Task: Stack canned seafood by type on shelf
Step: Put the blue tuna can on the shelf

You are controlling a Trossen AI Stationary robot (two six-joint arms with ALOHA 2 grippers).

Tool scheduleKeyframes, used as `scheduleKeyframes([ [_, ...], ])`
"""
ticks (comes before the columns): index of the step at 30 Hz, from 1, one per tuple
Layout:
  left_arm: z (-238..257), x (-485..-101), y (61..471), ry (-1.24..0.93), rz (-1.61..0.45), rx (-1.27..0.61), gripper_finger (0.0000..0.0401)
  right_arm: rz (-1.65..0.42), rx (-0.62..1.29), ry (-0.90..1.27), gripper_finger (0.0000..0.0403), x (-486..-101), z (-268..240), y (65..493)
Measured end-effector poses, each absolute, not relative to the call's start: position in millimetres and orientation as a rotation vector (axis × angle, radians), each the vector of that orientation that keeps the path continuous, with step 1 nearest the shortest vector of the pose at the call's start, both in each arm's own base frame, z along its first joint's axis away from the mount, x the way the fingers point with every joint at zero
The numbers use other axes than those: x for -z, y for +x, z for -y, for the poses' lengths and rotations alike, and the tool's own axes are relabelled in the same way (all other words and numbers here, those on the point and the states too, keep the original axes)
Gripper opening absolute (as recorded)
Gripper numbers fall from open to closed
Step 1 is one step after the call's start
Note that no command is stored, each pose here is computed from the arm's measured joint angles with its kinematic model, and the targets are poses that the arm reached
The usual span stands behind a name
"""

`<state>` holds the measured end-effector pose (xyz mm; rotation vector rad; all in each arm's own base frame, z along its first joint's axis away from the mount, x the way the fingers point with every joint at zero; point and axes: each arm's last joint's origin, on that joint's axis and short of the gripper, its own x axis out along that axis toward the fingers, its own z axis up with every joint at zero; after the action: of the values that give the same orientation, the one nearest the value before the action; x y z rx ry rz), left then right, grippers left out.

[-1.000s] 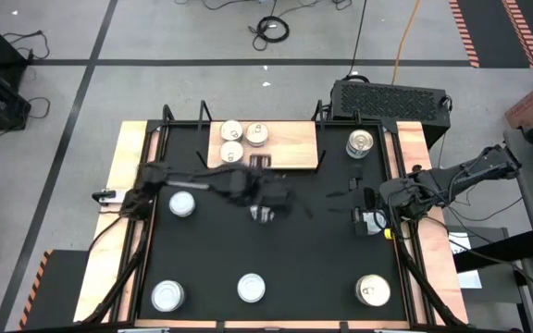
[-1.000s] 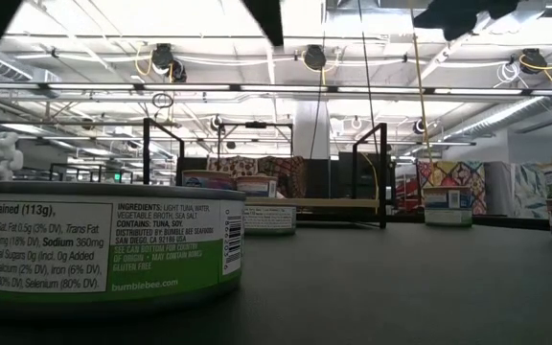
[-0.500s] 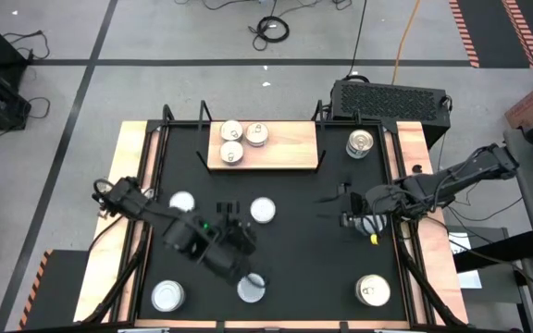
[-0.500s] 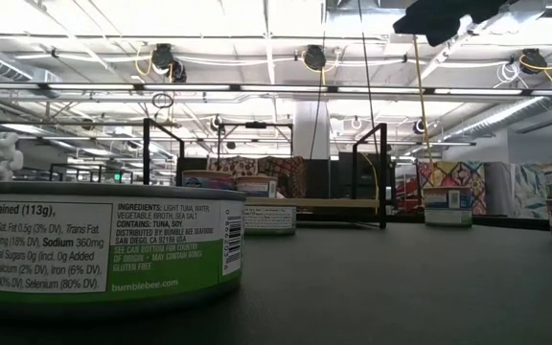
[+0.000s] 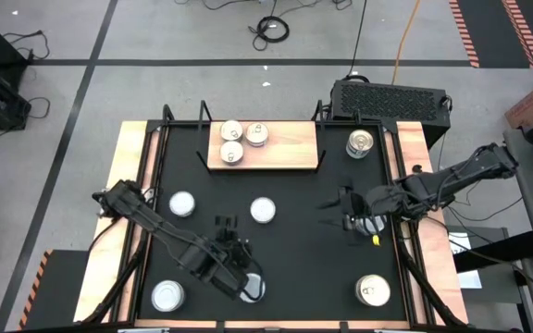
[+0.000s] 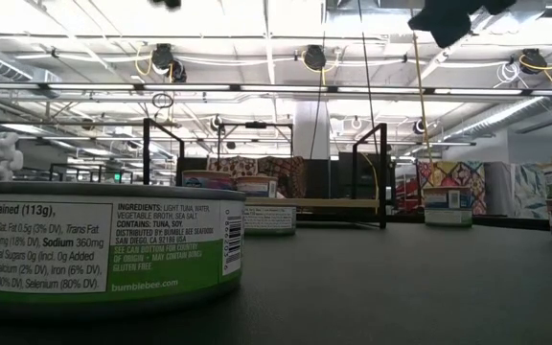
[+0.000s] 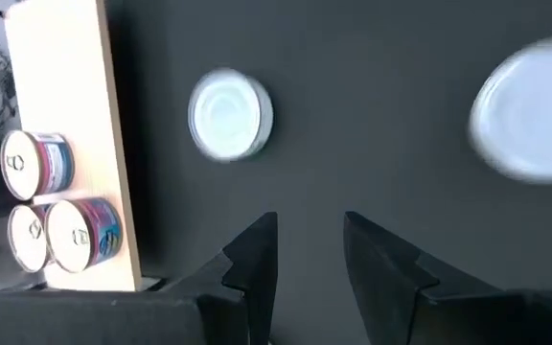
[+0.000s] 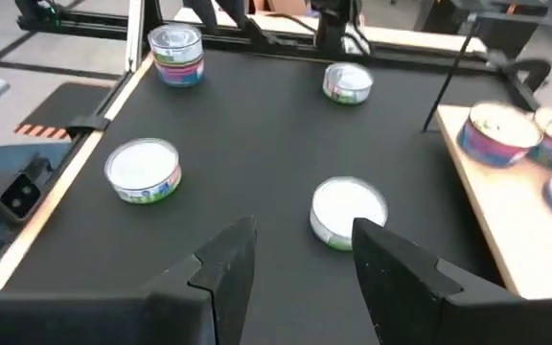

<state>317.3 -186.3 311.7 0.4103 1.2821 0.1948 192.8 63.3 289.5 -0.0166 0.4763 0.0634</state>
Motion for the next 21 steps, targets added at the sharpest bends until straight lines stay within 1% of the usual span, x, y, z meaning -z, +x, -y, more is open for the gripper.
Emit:
scheduleKeyframes([
  [5, 165.7, -290.4, 315.8, 0.420, -1.278, -0.174, 0.0123, -0.573, -0.037, 0.065, 0.0169, -282.6, -63.6, 184.5],
  [10, 127.6, -283.8, 296.0, 0.325, -1.196, -0.132, 0.0123, -0.663, 0.016, 0.134, 0.0169, -275.4, -61.2, 179.2],
  [13, 103.2, -285.4, 282.5, 0.263, -1.074, -0.139, 0.0123, -0.700, 0.040, 0.135, 0.0169, -272.3, -59.6, 176.8],
  [16, 85.4, -283.4, 276.1, 0.206, -0.892, -0.127, 0.0123, -0.724, 0.102, 0.111, 0.0169, -269.6, -55.8, 174.9],
  [19, 75.6, -276.7, 277.4, 0.178, -0.709, -0.042, 0.0123, -0.735, 0.219, 0.075, 0.0169, -267.0, -48.7, 173.0],
  [21, 70.6, -268.9, 280.9, 0.183, -0.629, 0.024, 0.0123, -0.753, 0.304, 0.095, 0.0169, -265.0, -42.8, 170.0],
])
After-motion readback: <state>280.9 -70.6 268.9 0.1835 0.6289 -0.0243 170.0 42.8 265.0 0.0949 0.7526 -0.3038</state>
